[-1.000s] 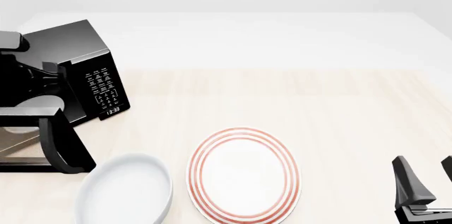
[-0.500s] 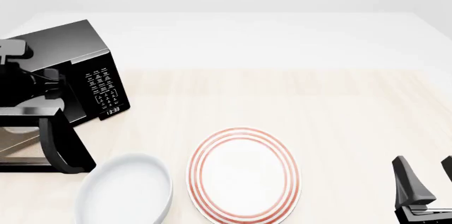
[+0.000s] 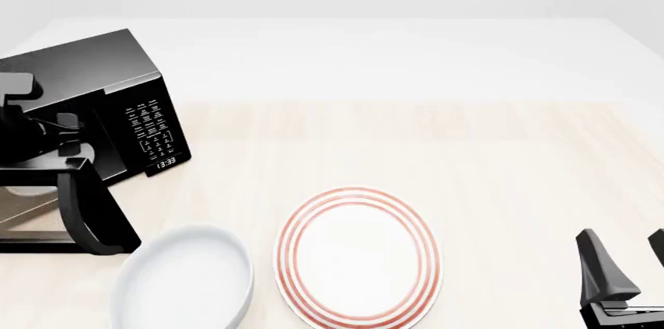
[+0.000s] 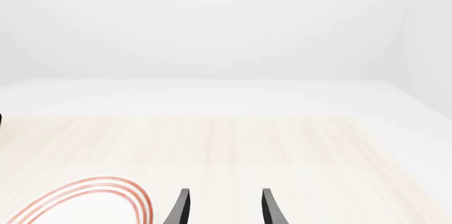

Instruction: Open the microwave.

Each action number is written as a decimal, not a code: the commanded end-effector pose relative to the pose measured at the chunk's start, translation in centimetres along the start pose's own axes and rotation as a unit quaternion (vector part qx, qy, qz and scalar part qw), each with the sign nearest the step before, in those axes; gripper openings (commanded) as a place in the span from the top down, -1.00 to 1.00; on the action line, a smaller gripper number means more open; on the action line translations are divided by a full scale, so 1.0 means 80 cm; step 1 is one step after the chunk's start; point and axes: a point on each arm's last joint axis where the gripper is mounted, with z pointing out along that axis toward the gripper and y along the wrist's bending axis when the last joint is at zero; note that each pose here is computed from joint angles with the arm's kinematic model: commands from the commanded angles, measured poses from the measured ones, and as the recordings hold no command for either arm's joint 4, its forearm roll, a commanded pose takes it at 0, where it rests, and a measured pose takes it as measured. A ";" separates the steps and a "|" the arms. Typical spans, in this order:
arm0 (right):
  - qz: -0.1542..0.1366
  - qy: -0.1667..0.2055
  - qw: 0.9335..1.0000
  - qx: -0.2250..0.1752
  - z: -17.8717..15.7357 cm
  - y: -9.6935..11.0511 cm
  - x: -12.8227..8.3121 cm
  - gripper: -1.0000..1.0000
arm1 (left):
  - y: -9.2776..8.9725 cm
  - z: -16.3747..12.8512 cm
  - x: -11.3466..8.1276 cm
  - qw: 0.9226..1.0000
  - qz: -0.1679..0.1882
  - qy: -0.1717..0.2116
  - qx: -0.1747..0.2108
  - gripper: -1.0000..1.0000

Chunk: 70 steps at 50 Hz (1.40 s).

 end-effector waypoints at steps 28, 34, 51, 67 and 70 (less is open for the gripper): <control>0.000 0.000 1.000 0.000 0.000 0.000 0.000 -1.00 | 0.001 0.012 0.012 1.000 0.000 0.015 -0.001 -1.00; 0.000 0.000 1.000 0.000 0.000 0.000 0.000 -1.00 | 0.001 0.004 0.013 1.000 0.001 0.015 -0.002 -1.00; 0.000 0.000 1.000 0.000 0.000 0.000 0.000 -1.00 | 0.005 -0.013 0.014 1.000 0.002 0.014 -0.006 -1.00; 0.000 0.000 1.000 0.000 0.000 0.000 0.000 -1.00 | 0.005 -0.027 0.034 1.000 -0.008 0.015 -0.011 -1.00; 0.000 0.000 1.000 0.000 0.000 0.000 0.000 -1.00 | 0.006 -0.029 0.038 1.000 -0.010 0.016 -0.013 -1.00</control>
